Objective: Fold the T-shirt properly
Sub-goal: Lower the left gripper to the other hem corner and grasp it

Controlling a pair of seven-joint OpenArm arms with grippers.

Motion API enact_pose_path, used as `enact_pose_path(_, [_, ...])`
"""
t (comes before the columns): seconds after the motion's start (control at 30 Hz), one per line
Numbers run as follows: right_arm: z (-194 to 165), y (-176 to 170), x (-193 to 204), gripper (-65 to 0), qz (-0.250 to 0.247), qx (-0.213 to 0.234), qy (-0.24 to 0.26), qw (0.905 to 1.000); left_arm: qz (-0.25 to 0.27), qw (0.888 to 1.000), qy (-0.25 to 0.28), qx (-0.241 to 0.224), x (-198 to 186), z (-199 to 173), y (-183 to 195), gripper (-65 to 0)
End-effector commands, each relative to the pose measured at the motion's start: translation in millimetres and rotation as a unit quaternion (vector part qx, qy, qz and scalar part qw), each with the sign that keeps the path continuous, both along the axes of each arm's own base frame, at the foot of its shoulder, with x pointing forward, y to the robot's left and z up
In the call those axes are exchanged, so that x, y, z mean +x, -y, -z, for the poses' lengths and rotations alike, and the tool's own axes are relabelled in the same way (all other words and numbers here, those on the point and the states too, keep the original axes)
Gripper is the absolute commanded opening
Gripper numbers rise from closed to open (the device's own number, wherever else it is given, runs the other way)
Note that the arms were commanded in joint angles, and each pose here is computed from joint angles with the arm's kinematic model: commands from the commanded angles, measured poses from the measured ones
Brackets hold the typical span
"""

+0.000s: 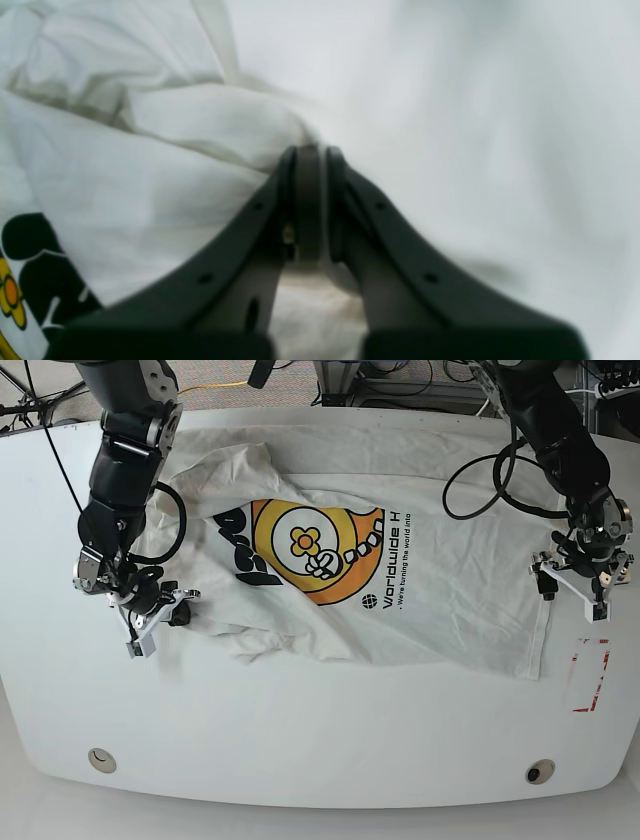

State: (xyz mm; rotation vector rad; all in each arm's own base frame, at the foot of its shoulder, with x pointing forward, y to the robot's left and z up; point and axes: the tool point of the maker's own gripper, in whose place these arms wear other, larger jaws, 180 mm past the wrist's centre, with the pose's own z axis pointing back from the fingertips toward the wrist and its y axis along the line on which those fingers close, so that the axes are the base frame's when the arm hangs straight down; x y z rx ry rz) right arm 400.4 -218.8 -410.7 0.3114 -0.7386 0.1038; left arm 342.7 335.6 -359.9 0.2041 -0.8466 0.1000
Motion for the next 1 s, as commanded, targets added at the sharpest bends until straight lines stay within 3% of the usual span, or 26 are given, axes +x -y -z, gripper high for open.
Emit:
enact_pose_path(0.0, [-20.9,7.7,15.2,-65.0,0.003,-0.005,0.033,0.9994,-0.003,1.000,0.026,-0.004,15.8,-6.5,-8.9,-11.8])
enact_pose_path(0.27, [-21.0,8.9,15.0,-65.0,0.004,-0.004,0.033,0.9994,-0.010,0.999,0.015,-0.043,38.6,12.4,-22.7,-11.8])
enact_pose_path(0.47, [-21.2,8.1,15.2,-65.0,0.004,-0.003,0.033,0.9994,-0.017,0.996,0.046,-0.076,50.3,10.3,-30.2,-11.8])
enact_pose_path(0.6, [-22.1,7.5,15.8,-65.0,0.003,-0.004,0.035,0.9994,-0.020,0.991,0.063,-0.115,65.0,7.2,-23.1,-11.8])
enact_pose_path(0.77, [-21.8,10.0,15.2,-65.0,0.006,-0.004,0.034,0.9994,-0.023,0.987,0.045,-0.150,70.5,24.7,-12.3,-11.8])
enact_pose_path(0.97, [-23.2,10.2,15.8,-65.0,0.005,-0.005,0.036,0.9993,0.012,0.987,0.018,-0.158,82.7,36.1,16.0,-11.9])
